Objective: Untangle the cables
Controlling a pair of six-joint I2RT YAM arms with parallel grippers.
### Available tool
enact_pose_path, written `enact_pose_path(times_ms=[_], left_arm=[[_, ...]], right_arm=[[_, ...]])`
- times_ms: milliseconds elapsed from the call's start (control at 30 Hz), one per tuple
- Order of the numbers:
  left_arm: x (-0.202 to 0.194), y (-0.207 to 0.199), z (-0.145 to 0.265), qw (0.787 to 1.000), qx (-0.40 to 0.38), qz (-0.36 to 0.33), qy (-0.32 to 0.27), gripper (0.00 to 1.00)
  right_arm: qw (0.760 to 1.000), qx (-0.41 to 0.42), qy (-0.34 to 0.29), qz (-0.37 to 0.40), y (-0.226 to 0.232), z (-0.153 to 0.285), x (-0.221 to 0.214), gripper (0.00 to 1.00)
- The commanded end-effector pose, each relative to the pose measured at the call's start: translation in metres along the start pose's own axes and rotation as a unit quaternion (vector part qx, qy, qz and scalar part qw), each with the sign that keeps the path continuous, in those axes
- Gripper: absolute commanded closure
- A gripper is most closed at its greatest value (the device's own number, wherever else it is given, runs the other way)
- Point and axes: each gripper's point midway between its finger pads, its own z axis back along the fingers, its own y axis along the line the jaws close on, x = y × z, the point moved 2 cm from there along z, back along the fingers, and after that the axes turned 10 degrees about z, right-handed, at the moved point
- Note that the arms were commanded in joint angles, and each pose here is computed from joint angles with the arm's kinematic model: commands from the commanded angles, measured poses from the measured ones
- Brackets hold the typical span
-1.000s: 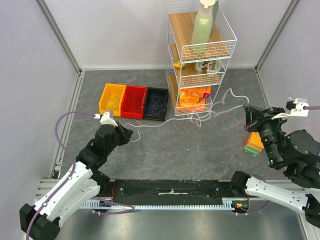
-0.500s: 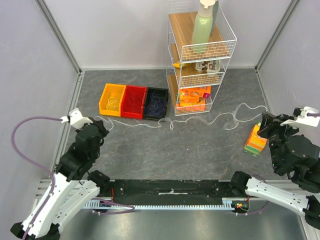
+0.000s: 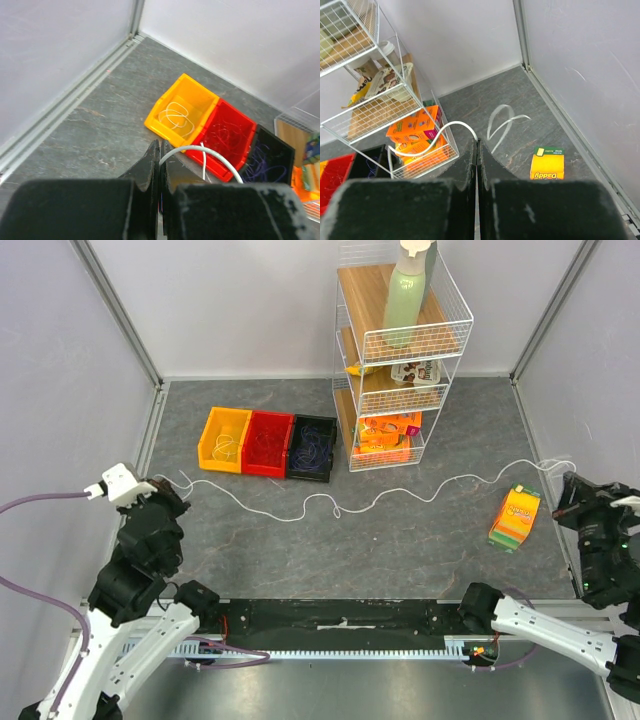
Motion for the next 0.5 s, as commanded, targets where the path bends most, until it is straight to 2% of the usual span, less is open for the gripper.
enact_pose_path(times_ms=[0, 133, 267, 467], left_arm=[[0.044, 0.009, 0.006, 0.997, 0.032, -0.015, -0.069, 0.98], [0.058, 0.009, 0.012, 0.996, 0.015, -0.005, -0.093, 0.98], [0.057, 0.008, 0.008, 0.995, 0.024, -0.018, -0.093, 0.98], [0.079, 0.019, 0.015, 0.989, 0.05, -0.041, -0.129, 0.98]], right_arm=[[0.999, -0.017, -0.017, -0.043, -0.033, 0.009, 0.02, 1.0], [0.999, 0.003, -0.018, -0.039, -0.032, 0.011, 0.018, 1.0], [1.0, 0.009, -0.009, -0.013, -0.018, 0.007, 0.01, 1.0], [0.999, -0.017, -0.027, -0.041, -0.053, 0.015, 0.027, 1.0]])
